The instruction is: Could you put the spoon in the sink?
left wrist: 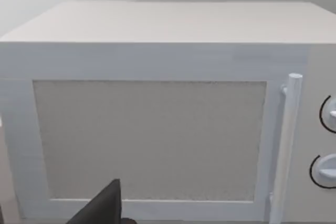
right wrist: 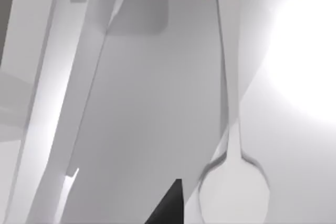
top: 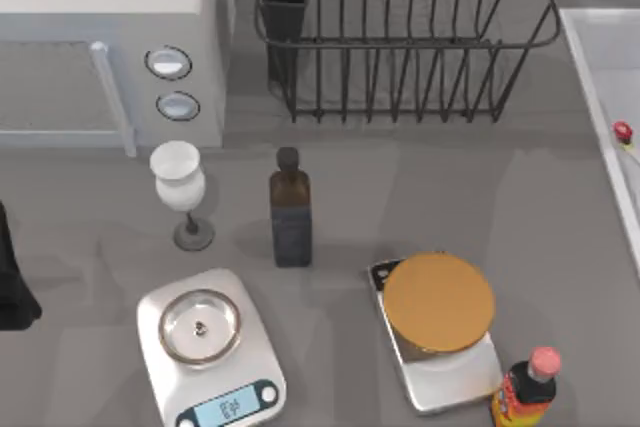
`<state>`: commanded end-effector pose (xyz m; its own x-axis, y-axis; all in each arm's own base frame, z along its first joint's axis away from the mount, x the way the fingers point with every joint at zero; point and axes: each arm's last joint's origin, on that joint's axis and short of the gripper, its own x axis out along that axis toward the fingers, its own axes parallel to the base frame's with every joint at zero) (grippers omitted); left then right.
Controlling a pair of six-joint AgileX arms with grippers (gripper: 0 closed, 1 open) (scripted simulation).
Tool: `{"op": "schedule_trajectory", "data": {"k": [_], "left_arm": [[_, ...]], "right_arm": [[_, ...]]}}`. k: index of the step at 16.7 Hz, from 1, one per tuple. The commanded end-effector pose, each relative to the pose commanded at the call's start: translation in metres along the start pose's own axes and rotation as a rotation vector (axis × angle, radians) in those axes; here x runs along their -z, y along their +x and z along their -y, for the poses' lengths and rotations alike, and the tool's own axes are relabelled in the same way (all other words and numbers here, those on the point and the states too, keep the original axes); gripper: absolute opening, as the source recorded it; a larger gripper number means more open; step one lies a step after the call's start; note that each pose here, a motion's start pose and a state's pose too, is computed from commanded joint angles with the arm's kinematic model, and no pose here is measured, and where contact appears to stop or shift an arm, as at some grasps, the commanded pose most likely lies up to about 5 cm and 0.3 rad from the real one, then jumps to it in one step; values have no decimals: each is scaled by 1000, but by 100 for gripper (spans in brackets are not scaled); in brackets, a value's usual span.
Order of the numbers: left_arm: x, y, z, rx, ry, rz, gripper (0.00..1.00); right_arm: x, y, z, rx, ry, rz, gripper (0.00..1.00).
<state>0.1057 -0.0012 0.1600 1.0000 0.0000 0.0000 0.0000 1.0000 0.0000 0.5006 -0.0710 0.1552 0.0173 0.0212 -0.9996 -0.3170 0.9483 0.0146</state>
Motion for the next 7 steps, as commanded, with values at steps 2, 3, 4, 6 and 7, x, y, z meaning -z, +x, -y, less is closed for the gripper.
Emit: {"op": "schedule_trajectory", "data": {"k": [2, 3, 4, 6, 7], "left_arm": [[0, 0, 0, 0, 0, 0, 100], [0, 0, 0, 0, 0, 0, 100], [0, 0, 0, 0, 0, 0, 100], [0, 0, 0, 0, 0, 0, 100], [0, 0, 0, 0, 0, 0, 100]], "right_arm": [[0, 0, 0, 0, 0, 0, 100], [0, 0, 0, 0, 0, 0, 100], [0, 0, 0, 0, 0, 0, 100], [0, 0, 0, 0, 0, 0, 100], [0, 0, 0, 0, 0, 0, 100]]}}
